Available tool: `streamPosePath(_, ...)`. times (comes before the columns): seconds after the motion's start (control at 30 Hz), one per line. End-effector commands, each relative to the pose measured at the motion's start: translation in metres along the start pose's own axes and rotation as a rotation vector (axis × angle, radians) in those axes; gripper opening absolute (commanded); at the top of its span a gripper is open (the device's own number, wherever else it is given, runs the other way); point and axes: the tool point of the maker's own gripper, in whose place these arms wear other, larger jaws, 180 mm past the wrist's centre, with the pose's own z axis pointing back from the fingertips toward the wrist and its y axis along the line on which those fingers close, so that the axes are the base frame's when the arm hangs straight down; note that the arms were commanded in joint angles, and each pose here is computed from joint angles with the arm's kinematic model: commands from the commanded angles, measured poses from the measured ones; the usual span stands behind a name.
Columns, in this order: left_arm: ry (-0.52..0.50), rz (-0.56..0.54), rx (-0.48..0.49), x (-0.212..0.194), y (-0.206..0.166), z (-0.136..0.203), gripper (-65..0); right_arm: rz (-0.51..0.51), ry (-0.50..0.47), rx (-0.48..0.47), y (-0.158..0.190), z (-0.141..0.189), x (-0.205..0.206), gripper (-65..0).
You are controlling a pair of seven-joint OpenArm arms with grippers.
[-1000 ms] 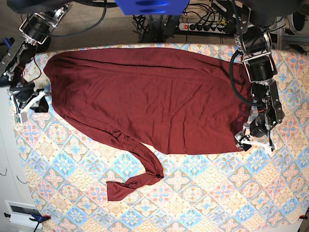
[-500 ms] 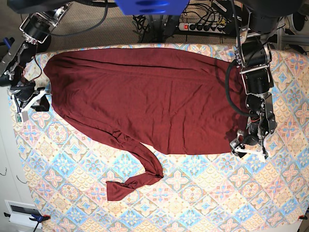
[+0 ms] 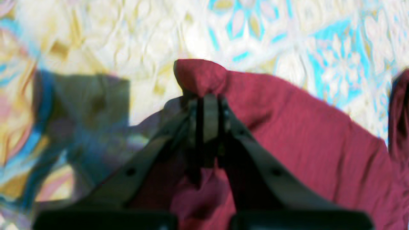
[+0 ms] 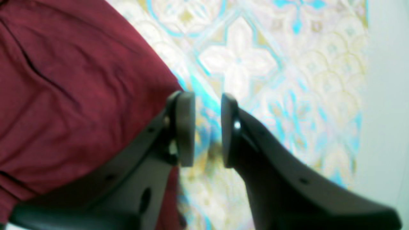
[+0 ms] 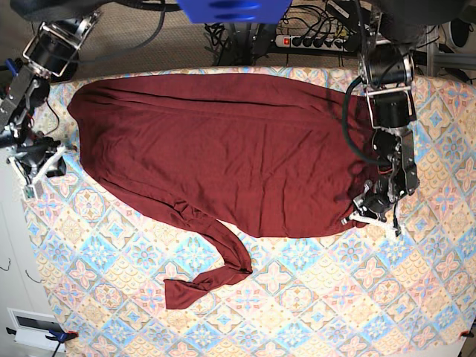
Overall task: Layout the t-shirt on the table in an organized manner, then fold the t-shirt properly
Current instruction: 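Release the shirt and move both grippers to the shirt's side edges, then grasp the shirt's side edge with both grippers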
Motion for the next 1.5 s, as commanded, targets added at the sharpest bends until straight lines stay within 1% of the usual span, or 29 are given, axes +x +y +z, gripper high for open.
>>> streamPosePath(0.0,-0.09,-0.023,-0.028,0.035,-0.011,0.01,-65.0,0.044,-0.047,-0.022,-0.005,0.005,0.023,-50.7)
streamPosePath(0.1,-0.112,-0.043,-0.038,0.032,-0.01,0.02,-65.0,0.114,-0.033,-0.027,0.003,-0.003,0.036,-46.8)
streamPosePath(0.13,-0.12,-0.035,-0.047,0.031,-0.01,0.024,-65.0,0.144,-0.036,-0.027,0.008,-0.006,0.043,-44.9)
streamPosePath(0.23,-0.161,0.035,-0.063,0.036,0.003,0.038,-65.0,0.241,-0.075,0.0,0.029,-0.018,0.068,-40.3)
streamPosePath(0.3,-0.181,0.074,-0.084,0.04,0.005,0.045,-65.0,0.311,-0.077,0.014,0.044,-0.027,0.08,-38.8)
streamPosePath(0.37,-0.183,0.108,-0.106,0.038,0.005,0.047,-65.0,0.374,-0.049,0.022,0.054,-0.039,0.082,-38.4)
streamPosePath(0.43,-0.191,0.114,-0.115,0.04,0.011,0.054,-65.0,0.411,-0.031,0.042,0.064,-0.05,0.081,-38.6)
streamPosePath(0.53,-0.194,0.129,-0.136,0.04,0.01,0.059,-65.0,0.404,-0.03,0.073,0.068,-0.062,0.08,-38.7)
streamPosePath(0.63,-0.192,0.139,-0.143,0.039,0.009,0.059,-65.0,0.356,-0.011,0.104,0.066,-0.076,0.068,-38.7)
streamPosePath(0.73,-0.184,0.14,-0.138,0.034,0.012,0.059,-65.0,0.334,0.003,0.117,0.065,-0.083,0.058,-38.7)
streamPosePath(0.83,-0.183,0.14,-0.137,0.034,0.012,0.058,-65.0,0.349,0.019,0.13,0.066,-0.088,0.051,-38.7)
streamPosePath(0.9,-0.185,0.14,-0.139,0.035,0.011,0.059,-65.0,0.363,0.026,0.15,0.073,-0.092,0.046,-38.7)
streamPosePath(1.13,-0.187,0.14,-0.14,0.036,0.011,0.059,-65.0,0.374,0.016,0.159,0.077,-0.093,0.047,-38.7)
streamPosePath(1.4,-0.187,0.14,-0.14,0.036,0.011,0.059,-65.0,0.369,0.025,0.164,0.077,-0.094,0.043,-38.7)
streamPosePath(1.47,-0.187,0.14,-0.14,0.036,0.011,0.059,-65.0,0.356,0.044,0.167,0.076,-0.097,0.036,-38.7)
